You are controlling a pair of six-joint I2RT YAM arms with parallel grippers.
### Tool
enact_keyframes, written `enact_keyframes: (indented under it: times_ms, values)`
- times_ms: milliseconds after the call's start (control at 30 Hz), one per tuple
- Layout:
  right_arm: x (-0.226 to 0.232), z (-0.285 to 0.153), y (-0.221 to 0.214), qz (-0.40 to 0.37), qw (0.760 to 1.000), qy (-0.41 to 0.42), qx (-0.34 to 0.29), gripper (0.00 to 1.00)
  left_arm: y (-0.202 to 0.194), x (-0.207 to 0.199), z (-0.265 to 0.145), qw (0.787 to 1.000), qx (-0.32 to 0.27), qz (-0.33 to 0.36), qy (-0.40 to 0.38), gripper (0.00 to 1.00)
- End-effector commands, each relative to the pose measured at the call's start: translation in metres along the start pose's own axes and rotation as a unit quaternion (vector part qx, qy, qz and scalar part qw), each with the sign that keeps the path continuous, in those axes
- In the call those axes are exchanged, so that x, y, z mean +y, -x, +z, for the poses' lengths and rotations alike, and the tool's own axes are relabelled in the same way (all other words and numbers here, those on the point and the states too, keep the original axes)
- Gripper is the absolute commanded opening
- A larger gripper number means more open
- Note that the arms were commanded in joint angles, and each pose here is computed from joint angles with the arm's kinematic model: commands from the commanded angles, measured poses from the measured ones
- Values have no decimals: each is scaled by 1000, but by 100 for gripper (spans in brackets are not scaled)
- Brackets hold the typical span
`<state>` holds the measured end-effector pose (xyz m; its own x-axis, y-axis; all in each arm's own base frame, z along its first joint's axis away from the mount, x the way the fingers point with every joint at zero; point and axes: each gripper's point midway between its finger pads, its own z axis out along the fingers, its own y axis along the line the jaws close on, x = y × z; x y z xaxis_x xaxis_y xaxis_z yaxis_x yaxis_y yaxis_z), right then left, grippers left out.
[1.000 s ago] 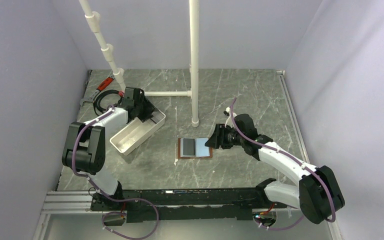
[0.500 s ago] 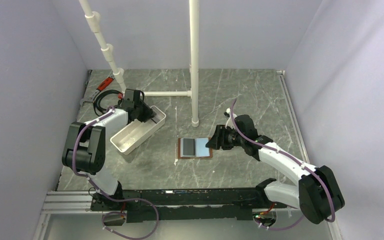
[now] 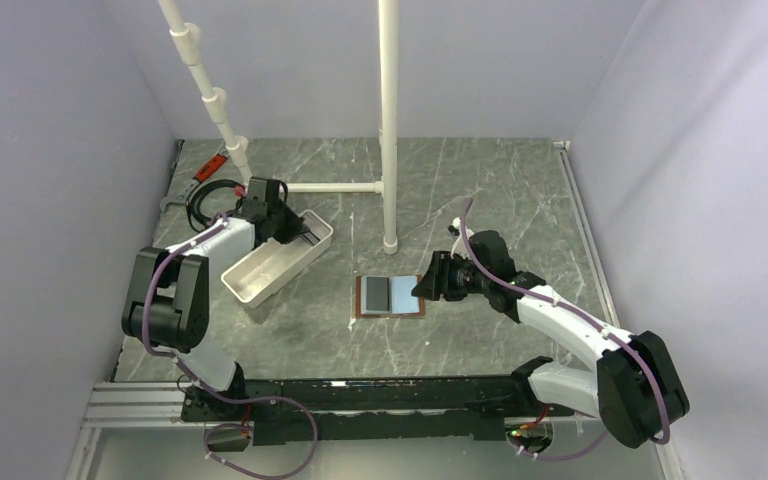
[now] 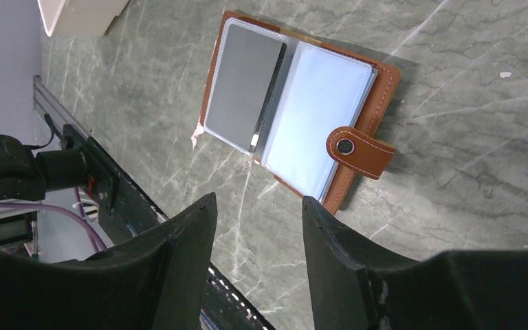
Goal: Put the credit cards into the card holder
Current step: Pick up the credit card from the storage box.
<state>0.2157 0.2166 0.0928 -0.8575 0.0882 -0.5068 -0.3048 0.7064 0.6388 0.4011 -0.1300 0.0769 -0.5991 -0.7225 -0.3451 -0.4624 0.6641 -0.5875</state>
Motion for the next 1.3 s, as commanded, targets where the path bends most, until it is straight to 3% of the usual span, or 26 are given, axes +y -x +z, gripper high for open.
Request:
enact_keyframes:
  times_ms: [0, 200, 500, 600, 667, 733, 867, 933, 1100, 1267]
  values:
    - [7, -1, 7, -10, 1000, 17, -13, 51, 15, -20, -16, 999, -27, 7, -27, 6]
    - [8, 0, 7, -10, 1000, 20, -12, 51, 16, -24, -34, 999, -24, 0, -22, 0]
    - [8, 1, 6, -9, 1000, 23, -8, 51, 16, -20, -81, 1000, -11, -2, 20, 0]
    - [6, 3, 4, -8, 1000, 20, -1, 51, 13, -22, -105, 999, -5, 37, 8, 0]
    - [4, 5, 0, -9, 1000, 21, 7, 51, 5, -33, -125, 995, 9, 90, -45, 0]
    - [3, 9, -3, -8, 999, 27, 18, 51, -17, -53, -142, 976, 47, 159, -143, 0]
    - [14, 16, 3, -10, 998, 52, 28, 50, -71, -76, -174, 908, 141, 234, -319, 0]
    - [19, 22, 6, -11, 998, 61, 32, 48, -94, -68, -176, 890, 183, 253, -331, 0]
    - [17, 42, 4, 4, 996, 75, 54, 32, -155, -56, -165, 855, 256, 323, -315, 0]
    - [-6, 51, 8, -10, 998, 26, 61, 22, -185, -53, -144, 837, 319, 313, -314, 0]
